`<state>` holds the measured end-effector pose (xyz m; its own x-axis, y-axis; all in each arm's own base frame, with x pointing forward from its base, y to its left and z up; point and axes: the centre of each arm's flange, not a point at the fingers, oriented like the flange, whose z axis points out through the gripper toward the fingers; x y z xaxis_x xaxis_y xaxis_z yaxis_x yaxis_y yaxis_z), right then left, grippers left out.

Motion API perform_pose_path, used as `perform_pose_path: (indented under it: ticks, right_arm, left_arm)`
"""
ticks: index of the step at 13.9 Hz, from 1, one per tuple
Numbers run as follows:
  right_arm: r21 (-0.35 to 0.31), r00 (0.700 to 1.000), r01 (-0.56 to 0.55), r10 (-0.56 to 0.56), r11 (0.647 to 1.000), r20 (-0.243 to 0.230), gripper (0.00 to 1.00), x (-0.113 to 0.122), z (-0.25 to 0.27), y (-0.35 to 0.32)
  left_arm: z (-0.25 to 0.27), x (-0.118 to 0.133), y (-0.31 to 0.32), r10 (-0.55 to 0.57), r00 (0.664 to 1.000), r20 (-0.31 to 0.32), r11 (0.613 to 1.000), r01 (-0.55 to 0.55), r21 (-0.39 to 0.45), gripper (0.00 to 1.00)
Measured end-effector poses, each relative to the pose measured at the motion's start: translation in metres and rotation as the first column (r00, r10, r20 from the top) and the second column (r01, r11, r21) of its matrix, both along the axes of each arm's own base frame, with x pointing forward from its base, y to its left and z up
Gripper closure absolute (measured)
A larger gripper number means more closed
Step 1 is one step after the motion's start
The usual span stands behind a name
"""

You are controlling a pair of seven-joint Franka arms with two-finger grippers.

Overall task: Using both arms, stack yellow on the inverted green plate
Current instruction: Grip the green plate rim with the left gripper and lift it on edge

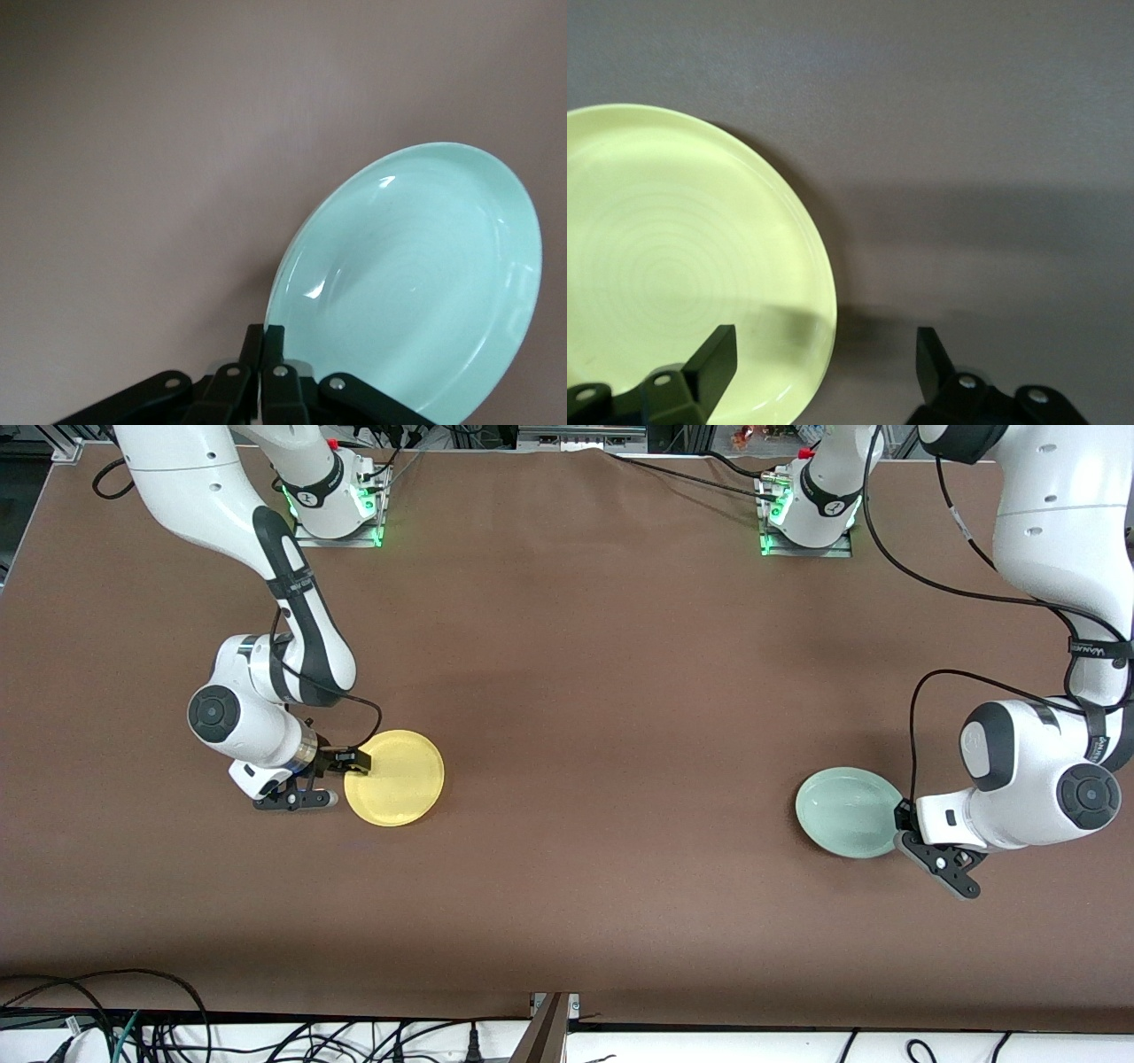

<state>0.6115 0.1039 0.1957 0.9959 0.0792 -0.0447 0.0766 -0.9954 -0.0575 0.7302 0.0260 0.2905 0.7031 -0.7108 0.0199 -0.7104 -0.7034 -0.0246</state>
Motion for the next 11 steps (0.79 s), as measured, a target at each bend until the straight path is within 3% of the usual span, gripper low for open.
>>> perform_pose_path:
  ticks: [4, 6, 7, 9, 10, 11]
  right_arm:
    - [-0.001, 0.998, -0.063, 0.063, 0.998, 0.003, 0.20, 0.001, -0.006, -0.001]
    - [0.000, 0.997, -0.079, 0.079, 0.997, 0.009, 0.26, 0.003, -0.004, 0.000]
    - [0.001, 0.996, -0.084, 0.084, 0.996, 0.012, 0.27, 0.004, -0.003, 0.000]
    - [0.001, 0.996, -0.087, 0.087, 0.996, 0.013, 0.49, 0.004, -0.002, 0.000]
    - [0.001, 0.996, -0.088, 0.088, 0.996, 0.013, 0.63, 0.004, -0.002, 0.000]
    - [0.001, 0.996, -0.088, 0.088, 0.996, 0.013, 0.70, 0.004, -0.002, 0.000]
  left_arm:
    - [0.040, 0.005, -0.092, -0.160, 0.985, 0.065, 0.964, 0.141, 0.227, 0.97]
    - [0.047, -0.003, -0.136, -0.193, 0.979, 0.062, 0.930, 0.162, 0.330, 0.97]
    - [0.048, -0.010, -0.158, -0.216, 0.975, 0.042, 0.902, 0.183, 0.390, 0.97]
    - [0.047, -0.028, -0.206, -0.228, 0.973, 0.020, 0.827, 0.183, 0.532, 0.97]
    - [0.046, -0.040, -0.233, -0.223, 0.975, 0.019, 0.775, 0.166, 0.610, 0.97]
    - [0.046, -0.055, -0.261, -0.229, 0.973, 0.020, 0.709, 0.153, 0.688, 0.97]
